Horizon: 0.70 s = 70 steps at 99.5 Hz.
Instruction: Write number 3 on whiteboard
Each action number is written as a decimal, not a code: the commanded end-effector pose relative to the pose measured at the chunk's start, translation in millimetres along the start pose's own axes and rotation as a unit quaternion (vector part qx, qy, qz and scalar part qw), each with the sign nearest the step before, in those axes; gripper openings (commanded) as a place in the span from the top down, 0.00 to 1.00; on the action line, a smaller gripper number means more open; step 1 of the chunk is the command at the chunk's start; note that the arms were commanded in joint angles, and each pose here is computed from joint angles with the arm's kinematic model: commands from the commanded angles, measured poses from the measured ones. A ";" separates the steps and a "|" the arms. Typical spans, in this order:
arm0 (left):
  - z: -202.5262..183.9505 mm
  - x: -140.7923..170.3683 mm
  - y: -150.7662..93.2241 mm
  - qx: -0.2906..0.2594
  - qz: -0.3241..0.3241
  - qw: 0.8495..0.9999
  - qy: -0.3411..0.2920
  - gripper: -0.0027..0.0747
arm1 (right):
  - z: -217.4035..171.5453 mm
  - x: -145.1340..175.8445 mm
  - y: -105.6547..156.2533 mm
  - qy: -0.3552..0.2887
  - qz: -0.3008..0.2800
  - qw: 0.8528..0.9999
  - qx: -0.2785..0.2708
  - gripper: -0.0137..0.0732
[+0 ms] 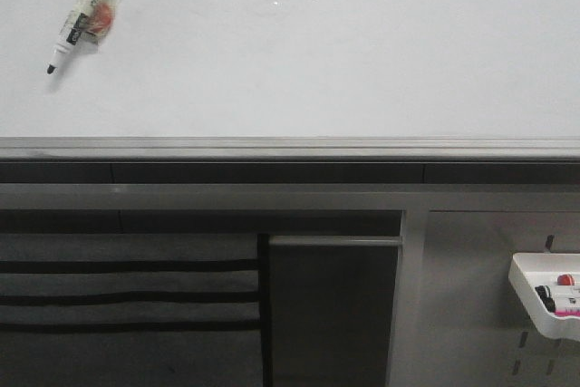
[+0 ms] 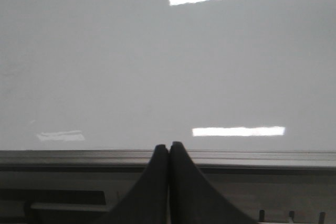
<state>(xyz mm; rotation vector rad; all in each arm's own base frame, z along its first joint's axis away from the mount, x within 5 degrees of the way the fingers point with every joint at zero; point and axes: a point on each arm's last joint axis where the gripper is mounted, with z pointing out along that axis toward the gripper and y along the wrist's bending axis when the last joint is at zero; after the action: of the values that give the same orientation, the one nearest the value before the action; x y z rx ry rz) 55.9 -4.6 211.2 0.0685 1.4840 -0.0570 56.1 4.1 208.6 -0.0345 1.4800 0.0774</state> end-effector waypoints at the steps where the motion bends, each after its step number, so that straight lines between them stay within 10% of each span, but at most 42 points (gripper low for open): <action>1: -3.1 -8.4 0.3 -0.001 -0.005 0.998 -0.055 0.99 | -1.5 0.7 0.9 -0.026 -0.037 0.999 -0.004 0.92; 44: -9.0 -44.8 0.7 0.001 -0.027 0.995 -0.094 0.99 | -7.3 -46.4 0.2 -0.048 0.042 0.998 0.003 0.92; 70: -10.6 -111.7 -1.4 0.015 -0.020 1.000 0.004 0.99 | 2.7 -100.2 -1.1 0.058 0.045 0.997 0.025 0.92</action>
<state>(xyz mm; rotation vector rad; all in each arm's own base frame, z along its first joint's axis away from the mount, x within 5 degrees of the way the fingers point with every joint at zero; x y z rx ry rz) 36.0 -5.1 288.8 0.0643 1.4876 -0.0995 45.0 0.2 279.8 0.0629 1.5875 0.1189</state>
